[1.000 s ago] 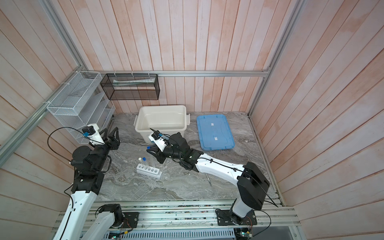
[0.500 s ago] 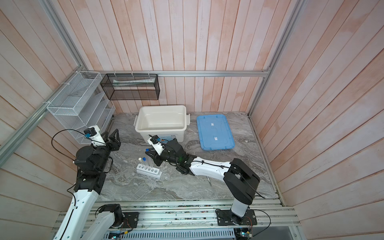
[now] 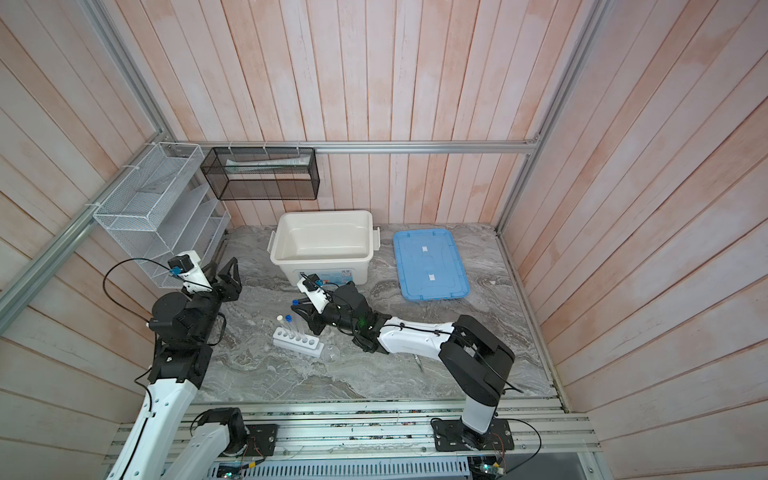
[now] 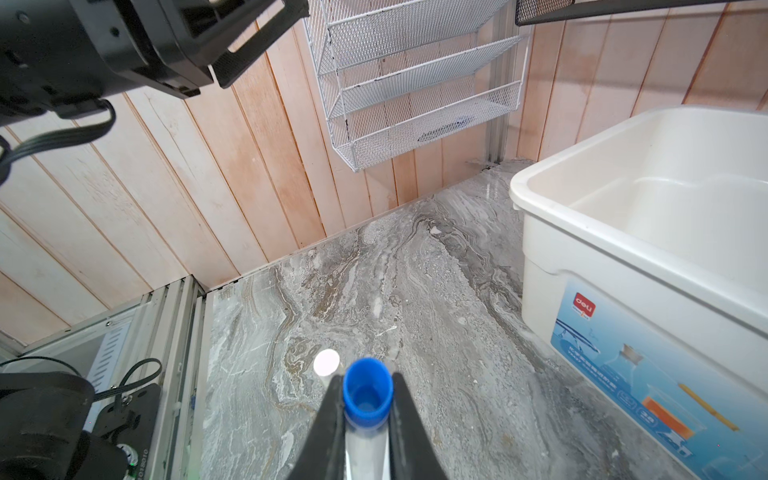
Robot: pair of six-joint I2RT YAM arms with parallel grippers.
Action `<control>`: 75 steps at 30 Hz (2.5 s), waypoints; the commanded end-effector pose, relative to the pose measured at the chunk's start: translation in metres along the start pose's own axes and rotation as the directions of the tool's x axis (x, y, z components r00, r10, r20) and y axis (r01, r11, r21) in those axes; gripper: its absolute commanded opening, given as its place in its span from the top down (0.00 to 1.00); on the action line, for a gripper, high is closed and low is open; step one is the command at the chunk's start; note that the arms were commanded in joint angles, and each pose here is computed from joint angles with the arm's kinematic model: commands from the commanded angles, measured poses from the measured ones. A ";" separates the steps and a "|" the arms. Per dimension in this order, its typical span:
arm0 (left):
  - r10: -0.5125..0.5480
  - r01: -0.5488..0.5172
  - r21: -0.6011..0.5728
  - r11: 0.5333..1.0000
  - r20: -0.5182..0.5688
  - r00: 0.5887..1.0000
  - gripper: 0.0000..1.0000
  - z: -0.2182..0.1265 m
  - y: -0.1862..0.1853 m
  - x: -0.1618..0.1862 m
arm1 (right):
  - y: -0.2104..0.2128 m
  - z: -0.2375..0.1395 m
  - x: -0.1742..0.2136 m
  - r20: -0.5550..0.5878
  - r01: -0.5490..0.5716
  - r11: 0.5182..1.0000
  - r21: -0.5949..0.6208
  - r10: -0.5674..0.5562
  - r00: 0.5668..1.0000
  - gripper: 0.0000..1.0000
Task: Organize the chemistry lab equipment
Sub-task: 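Lower the blue-capped tube into a rack hole with the right gripper, then open the right gripper and lift it away from the rack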
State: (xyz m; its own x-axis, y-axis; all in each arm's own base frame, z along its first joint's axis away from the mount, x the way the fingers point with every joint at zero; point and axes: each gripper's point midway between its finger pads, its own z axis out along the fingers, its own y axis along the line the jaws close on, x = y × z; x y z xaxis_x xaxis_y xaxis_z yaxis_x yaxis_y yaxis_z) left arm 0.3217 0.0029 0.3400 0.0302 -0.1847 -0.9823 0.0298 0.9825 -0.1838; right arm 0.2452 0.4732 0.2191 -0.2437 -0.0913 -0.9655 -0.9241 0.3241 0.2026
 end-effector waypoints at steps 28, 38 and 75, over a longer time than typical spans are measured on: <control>0.028 -0.028 0.016 0.999 -0.006 1.000 0.40 0.003 -0.001 0.004 | 0.002 0.016 0.049 -0.086 0.045 0.999 0.010 -0.044 0.995 0.86; 0.032 -0.032 0.017 0.999 0.001 1.000 0.40 0.001 -0.001 0.003 | 0.005 0.017 0.053 -0.090 0.066 0.998 0.006 -0.065 0.994 0.86; 0.048 -0.048 0.043 0.998 0.003 0.999 0.39 0.002 -0.006 0.003 | 0.014 0.011 0.054 -0.084 0.101 0.995 -0.005 -0.101 0.991 0.66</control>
State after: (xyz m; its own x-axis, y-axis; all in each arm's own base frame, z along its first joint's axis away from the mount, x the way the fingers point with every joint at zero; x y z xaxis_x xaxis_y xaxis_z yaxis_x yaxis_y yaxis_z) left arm 0.3244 -0.0018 0.3368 0.0174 -0.1583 -0.9872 0.0561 0.9860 -0.1571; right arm 0.2271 0.4842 0.1674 -0.1869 -0.1985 -0.9621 -0.9420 0.3140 0.1182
